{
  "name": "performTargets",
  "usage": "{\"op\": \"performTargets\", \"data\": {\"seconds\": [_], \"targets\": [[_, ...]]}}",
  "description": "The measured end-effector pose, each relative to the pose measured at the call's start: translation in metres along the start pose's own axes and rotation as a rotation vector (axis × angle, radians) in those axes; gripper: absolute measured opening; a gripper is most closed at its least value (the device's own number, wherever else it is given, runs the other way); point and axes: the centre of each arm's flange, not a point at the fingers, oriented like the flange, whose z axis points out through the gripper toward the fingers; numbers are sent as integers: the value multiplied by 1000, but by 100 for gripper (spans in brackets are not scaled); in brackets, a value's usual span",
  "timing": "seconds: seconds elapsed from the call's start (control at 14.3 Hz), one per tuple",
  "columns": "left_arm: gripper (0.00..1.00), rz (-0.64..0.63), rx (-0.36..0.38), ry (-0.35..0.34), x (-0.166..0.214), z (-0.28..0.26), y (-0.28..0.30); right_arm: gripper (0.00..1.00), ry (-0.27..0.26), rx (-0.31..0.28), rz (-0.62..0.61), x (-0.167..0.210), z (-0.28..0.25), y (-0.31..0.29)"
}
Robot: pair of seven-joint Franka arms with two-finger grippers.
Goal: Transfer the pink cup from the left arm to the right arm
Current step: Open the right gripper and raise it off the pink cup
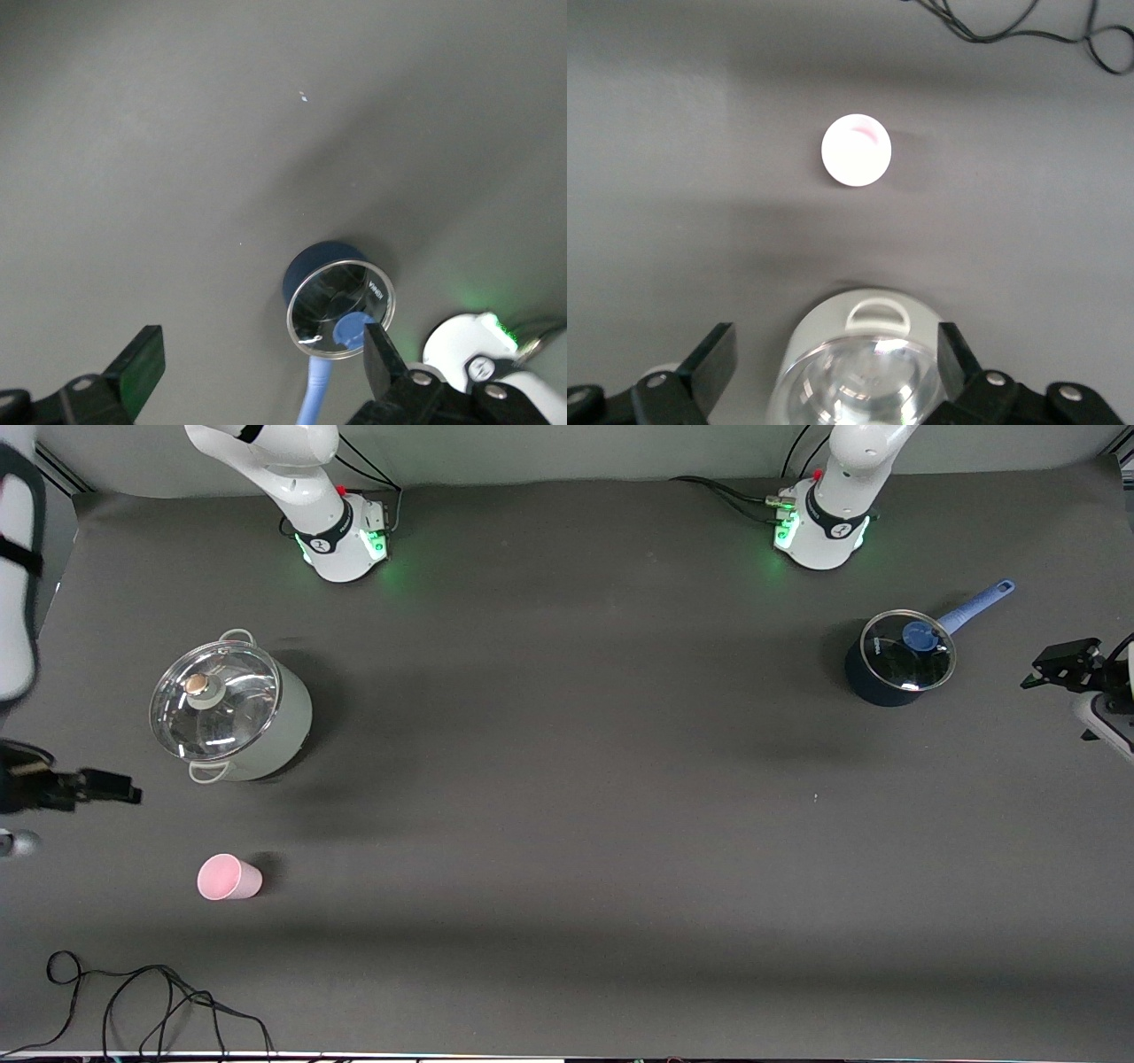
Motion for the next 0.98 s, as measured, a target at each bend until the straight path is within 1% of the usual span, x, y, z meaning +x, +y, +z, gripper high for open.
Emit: {"op": "performTargets", "data": {"seconds": [0.07,0.21,0.42,0.7,0.84,0.98], "targets": [[100,-55,1,2,0,-1,0,100,10,1,27,-6,-15,-7],[100,-165,1,3,0,-2,0,100,20,3,42,-16,-32,-26],[100,-303,0,4,0,-2,0,100,39,29,51,-32,-38,-38],[100,-419,0,4,0,-2,0,100,43,43,50,-59,-42,-44],[100,-450,0,5,0,-2,0,100,49,44,51,-65,-46,-49],[100,-486,0,5,0,-2,0,100,65,44,79,-65,-50,-51]]}}
